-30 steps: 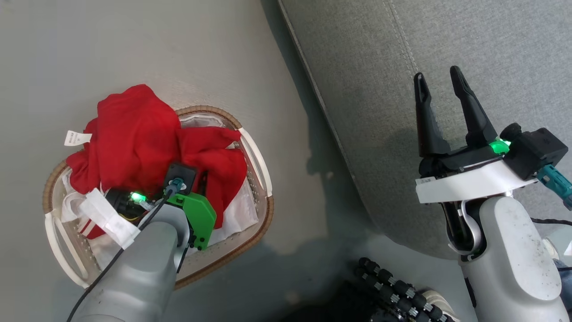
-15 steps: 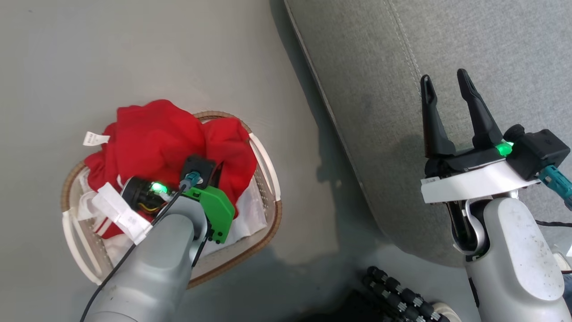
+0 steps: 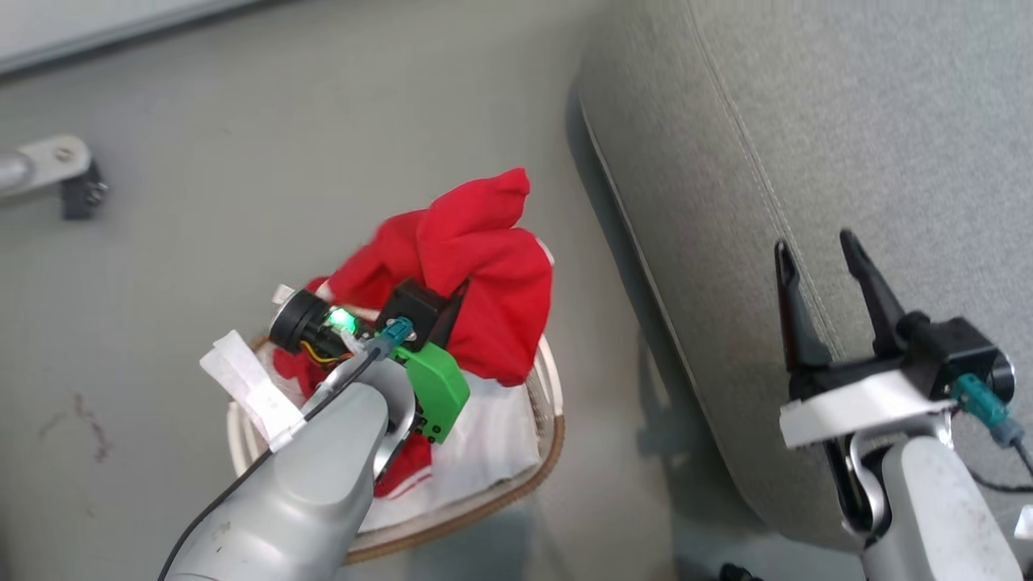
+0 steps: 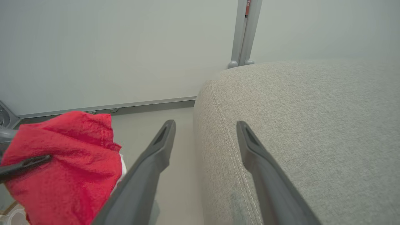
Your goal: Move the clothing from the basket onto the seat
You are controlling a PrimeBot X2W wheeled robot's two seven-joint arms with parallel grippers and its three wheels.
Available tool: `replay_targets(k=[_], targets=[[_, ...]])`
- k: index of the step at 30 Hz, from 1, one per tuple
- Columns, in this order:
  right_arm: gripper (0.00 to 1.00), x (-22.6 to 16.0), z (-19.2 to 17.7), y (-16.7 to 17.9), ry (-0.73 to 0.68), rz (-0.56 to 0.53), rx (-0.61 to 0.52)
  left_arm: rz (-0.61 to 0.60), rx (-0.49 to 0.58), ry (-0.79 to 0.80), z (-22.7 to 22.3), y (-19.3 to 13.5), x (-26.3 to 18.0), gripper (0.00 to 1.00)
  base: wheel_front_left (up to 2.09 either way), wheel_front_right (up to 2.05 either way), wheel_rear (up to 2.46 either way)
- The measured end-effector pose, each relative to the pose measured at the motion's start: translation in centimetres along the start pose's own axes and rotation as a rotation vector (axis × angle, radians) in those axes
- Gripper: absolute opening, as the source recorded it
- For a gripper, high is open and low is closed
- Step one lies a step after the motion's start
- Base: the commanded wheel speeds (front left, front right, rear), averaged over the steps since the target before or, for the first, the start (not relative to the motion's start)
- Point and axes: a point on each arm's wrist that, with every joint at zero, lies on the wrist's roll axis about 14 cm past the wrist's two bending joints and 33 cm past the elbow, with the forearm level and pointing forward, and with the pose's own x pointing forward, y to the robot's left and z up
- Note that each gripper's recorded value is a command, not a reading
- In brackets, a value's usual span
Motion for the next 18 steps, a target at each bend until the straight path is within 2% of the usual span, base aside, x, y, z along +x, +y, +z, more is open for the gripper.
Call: replay_targets(k=[8, 18], targets=[[1.00, -3.1, 1.3, 2.3, -0.023, 0.067, 0.007, 0.030, 0.220, -0.165, 8.6, 0.3, -3.8, 0.00, 0.00, 0.00, 0.00], [1.00, -6.5, 4.4, 5.6, -0.116, 0.172, 0.020, 0.029, 0.491, -0.380, 20.5, -2.7, -9.5, 0.00, 0.00, 0.00, 0.00]])
